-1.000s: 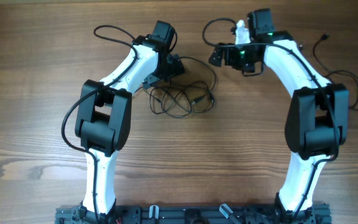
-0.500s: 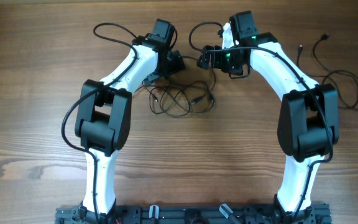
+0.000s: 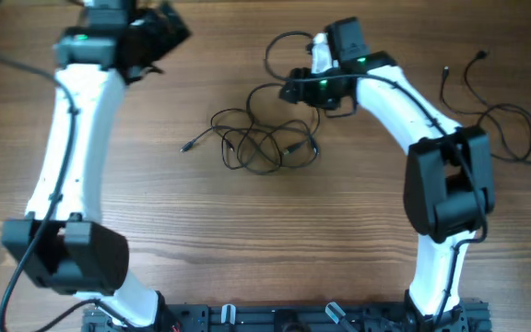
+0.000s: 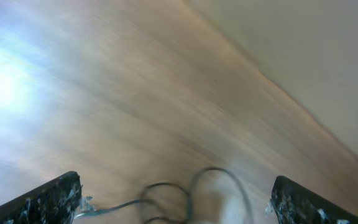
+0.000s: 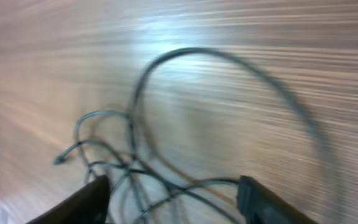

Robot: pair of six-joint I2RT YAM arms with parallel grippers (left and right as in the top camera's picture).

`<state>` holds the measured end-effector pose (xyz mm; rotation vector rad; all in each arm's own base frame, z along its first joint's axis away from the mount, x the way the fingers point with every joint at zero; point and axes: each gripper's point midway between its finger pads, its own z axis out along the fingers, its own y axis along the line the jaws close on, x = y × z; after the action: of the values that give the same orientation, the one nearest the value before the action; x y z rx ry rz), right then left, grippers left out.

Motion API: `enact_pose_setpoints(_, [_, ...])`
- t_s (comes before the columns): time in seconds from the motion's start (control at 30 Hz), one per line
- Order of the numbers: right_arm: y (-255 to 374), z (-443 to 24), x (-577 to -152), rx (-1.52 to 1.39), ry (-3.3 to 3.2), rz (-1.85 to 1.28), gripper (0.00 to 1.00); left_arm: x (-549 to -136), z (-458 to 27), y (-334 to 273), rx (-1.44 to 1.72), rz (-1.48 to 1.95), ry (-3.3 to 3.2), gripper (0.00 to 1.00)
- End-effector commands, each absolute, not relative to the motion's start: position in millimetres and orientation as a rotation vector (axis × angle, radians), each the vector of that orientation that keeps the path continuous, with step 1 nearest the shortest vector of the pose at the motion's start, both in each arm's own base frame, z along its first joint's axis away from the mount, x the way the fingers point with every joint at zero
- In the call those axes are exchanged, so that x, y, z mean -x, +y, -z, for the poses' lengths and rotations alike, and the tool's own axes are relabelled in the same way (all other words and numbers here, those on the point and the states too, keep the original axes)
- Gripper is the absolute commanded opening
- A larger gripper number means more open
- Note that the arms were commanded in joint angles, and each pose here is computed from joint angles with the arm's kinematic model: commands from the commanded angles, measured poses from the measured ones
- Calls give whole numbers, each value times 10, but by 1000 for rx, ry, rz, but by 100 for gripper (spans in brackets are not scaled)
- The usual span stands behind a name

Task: Untangle cables

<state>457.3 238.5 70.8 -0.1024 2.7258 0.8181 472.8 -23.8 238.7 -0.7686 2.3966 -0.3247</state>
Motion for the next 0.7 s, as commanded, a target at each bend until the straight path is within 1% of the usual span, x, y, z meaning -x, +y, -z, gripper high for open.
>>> enact_pose_setpoints(0.0, [2842, -905, -4455, 218, 2656, -783, 42, -4531, -1998, 240, 908, 166, 2500, 100])
enact_pose_setpoints(0.07, [3021, -885, -4412, 230, 2634, -683, 27, -4383, -1921, 610, 1009, 22, 2498, 100])
enact_pose_setpoints(0.13, [3155, -869, -4374, 270, 2610, -639, 14, -4318, -1875, 760, 1054, -17, 2497, 100])
enact_pose_setpoints(0.17, [3218, -841, -4347, 280, 2604, -606, 10, -4277, -1849, 826, 1079, -27, 2502, 100])
enact_pose_setpoints(0.2, [3267, -807, -4309, 264, 2610, -576, 13, -4259, -1838, 874, 1095, -32, 2499, 100])
enact_pose_setpoints(0.23, [3286, -750, -4283, 231, 2624, -549, 21, -4251, -1841, 929, 1111, -34, 2490, 100])
enact_pose_setpoints(0.3, [3336, -631, -4213, 180, 2654, -516, 32, -4240, -1840, 976, 1125, -37, 2485, 100])
enact_pose_setpoints(0.43, [3300, -385, -4137, 79, 2712, -428, 32, -4239, -1841, 980, 1126, -38, 2484, 100])
enact_pose_setpoints(0.57, [3159, -266, -4167, 31, 2718, -320, 32, -4239, -1841, 980, 1126, -38, 2484, 100])
enact_pose_setpoints(0.67, [3133, -155, -4131, 5, 2748, -300, 31, -4239, -1841, 980, 1126, -38, 2484, 100])
